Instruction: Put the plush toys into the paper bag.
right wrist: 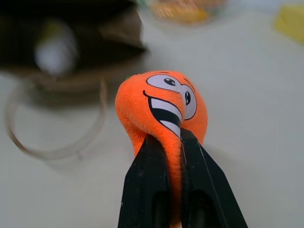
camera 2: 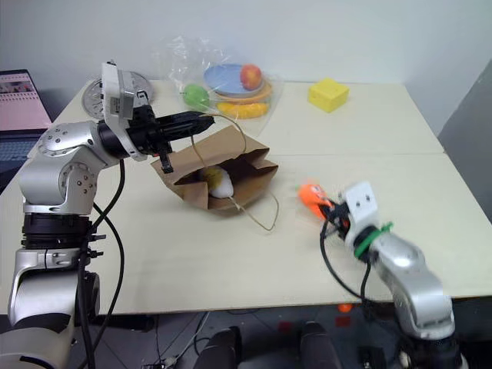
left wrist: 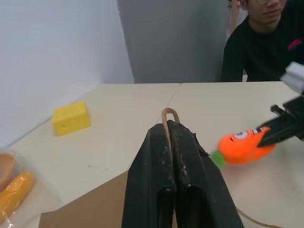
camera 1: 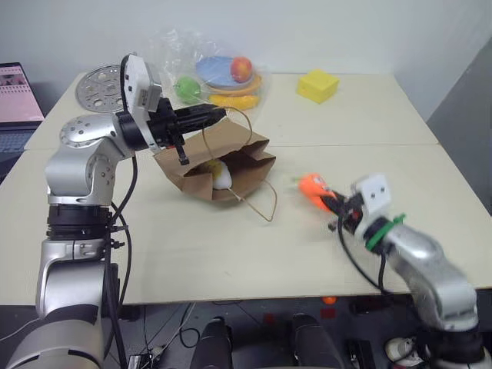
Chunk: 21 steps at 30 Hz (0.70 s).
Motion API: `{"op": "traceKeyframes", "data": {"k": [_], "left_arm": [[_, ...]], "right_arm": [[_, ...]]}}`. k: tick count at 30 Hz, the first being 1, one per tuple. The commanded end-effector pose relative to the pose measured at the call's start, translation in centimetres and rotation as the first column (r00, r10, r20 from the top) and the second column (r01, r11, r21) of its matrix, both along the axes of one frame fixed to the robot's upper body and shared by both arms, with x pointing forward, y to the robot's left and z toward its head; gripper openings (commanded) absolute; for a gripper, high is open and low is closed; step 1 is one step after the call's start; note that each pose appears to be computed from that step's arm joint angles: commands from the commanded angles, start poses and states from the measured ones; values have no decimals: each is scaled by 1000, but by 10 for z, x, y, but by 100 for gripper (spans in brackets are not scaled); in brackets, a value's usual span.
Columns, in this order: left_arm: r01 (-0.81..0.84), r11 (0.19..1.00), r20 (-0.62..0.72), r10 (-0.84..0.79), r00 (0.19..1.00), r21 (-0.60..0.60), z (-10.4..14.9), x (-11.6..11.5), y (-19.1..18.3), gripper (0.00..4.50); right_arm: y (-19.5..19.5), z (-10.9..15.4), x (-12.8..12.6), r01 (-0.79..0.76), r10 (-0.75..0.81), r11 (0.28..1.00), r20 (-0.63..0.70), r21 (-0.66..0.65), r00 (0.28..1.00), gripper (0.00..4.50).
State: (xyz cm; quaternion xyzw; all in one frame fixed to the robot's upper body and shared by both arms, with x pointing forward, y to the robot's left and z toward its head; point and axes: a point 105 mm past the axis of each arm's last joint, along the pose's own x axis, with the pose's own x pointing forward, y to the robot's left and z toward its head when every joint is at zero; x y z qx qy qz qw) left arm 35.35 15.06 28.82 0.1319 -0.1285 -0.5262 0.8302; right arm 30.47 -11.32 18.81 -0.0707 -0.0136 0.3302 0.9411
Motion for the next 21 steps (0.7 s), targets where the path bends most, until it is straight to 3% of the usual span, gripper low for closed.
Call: {"op": "traceKeyframes", "data": {"k": [1, 9, 14, 21], "left_arm": [[15, 1000, 58, -15, 998, -10, 15, -5, -4, 0], [42, 999, 59, -41, 997, -12, 16, -6, -12, 0], [47, 999, 56, -47, 997, -12, 16, -8, -14, 0], [59, 998, 44, -58, 997, -16, 13, -13, -17, 0]], "right_arm": [[30, 18, 3, -100, 100, 994, 11, 33, 995, 6], [90, 12, 27, -190, 190, 982, -32, -19, 981, 6], [97, 5, 33, -190, 188, 980, -40, -65, 981, 6], [110, 4, 60, -91, 92, 996, -55, 22, 994, 6]]}}
